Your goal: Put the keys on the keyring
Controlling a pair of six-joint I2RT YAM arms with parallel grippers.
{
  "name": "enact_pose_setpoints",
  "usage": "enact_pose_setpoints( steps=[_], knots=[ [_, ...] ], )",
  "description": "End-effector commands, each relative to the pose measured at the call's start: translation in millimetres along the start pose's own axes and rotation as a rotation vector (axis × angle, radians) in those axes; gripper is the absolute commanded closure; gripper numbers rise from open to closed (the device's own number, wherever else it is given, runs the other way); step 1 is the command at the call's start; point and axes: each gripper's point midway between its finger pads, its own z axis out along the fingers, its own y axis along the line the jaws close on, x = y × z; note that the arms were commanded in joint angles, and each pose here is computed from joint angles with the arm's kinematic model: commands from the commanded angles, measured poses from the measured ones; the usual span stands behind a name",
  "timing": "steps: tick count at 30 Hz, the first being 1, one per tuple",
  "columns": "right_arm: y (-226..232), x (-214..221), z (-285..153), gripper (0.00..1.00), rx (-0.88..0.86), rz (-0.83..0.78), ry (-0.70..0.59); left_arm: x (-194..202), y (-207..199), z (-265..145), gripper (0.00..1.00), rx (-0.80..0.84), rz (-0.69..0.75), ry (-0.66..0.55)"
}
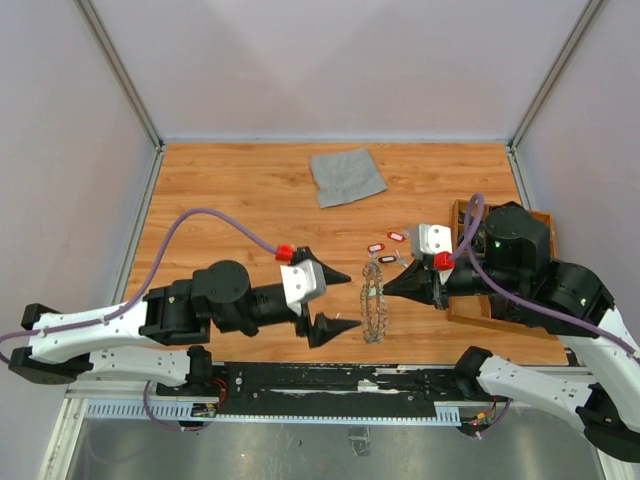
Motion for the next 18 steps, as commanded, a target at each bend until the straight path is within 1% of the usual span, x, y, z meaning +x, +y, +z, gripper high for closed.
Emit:
enact_pose_setpoints(
  steps=[1, 6, 10, 14, 18],
  knots=[
    [15, -12, -13, 0.99, -0.064, -0.061, -0.027, -11, -4, -3, 0.23, -0.062, 0.125, -0.058],
    [31, -13, -17, 1.0, -0.15, -0.059, -0.024, -25, -2, -6, 0.24, -0.063, 0.172, -0.108],
    [42, -23, -17, 0.99, -0.226, -0.055, -0.054, -29, -4, -2, 0.27, -0.05, 0.203, -0.116],
    [43, -33, -17, 0.99, -0.243, -0.068, -0.087, -31, -13, 3, 0.31, -0.004, 0.215, -0.122],
    [41, -39, -16, 0.99, -0.239, -0.081, -0.111, -35, -22, 3, 0.4, 0.046, 0.211, -0.138]
  ],
)
